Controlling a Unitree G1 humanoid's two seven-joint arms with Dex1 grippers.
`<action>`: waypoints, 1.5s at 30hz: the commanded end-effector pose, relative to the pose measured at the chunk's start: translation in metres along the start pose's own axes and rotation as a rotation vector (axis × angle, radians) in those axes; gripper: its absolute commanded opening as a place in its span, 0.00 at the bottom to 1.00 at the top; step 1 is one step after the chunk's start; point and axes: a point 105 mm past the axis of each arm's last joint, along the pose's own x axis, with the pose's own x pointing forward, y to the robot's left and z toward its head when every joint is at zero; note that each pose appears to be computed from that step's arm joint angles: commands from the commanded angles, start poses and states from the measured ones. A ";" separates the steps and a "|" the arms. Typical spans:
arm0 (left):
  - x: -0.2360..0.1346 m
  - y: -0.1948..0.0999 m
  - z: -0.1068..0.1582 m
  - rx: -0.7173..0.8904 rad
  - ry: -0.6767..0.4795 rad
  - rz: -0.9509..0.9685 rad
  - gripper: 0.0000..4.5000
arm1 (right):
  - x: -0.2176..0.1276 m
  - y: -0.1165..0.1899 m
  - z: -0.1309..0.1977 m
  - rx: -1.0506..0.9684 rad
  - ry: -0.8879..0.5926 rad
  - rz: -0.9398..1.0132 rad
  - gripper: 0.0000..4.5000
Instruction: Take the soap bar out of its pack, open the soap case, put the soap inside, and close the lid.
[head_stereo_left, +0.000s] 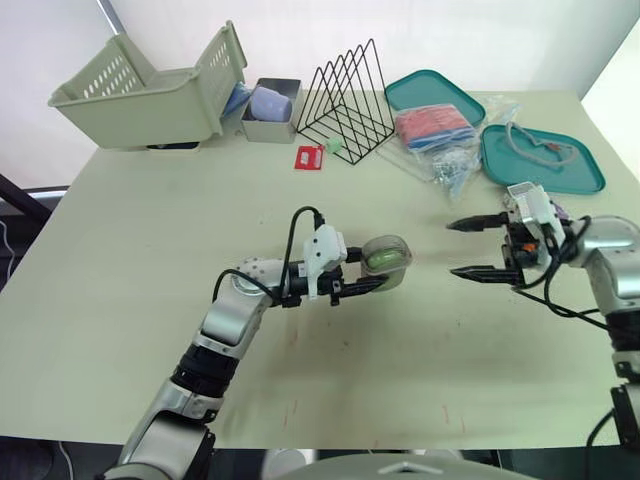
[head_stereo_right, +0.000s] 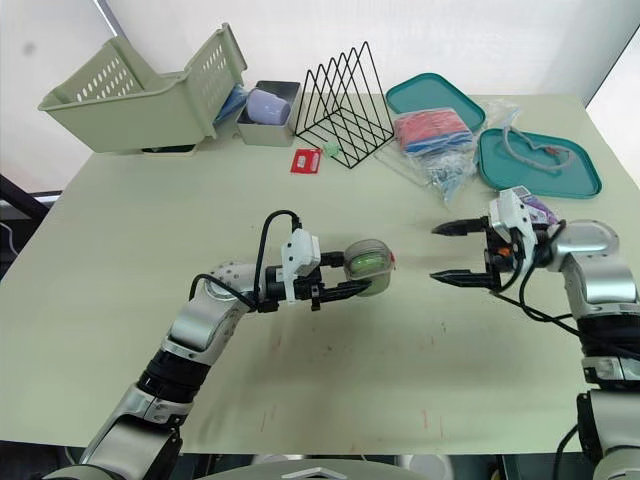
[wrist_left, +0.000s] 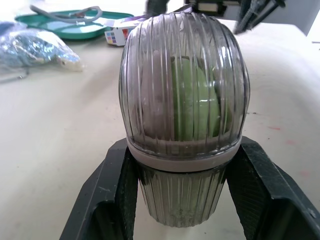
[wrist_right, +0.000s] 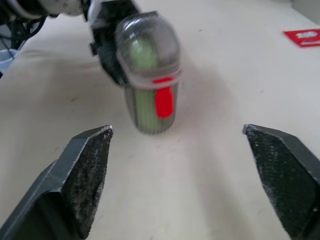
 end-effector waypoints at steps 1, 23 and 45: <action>-0.001 -0.010 0.028 -0.131 -0.097 -0.079 0.44 | -0.008 0.013 0.006 -0.114 -0.024 0.029 0.99; 0.000 -0.027 -0.022 -1.172 0.323 -0.124 0.44 | 0.004 0.023 0.003 -0.140 -0.066 -0.005 0.99; -0.036 -0.003 -0.004 -0.666 0.325 -0.038 1.00 | 0.010 0.011 -0.002 -0.131 -0.048 -0.008 1.00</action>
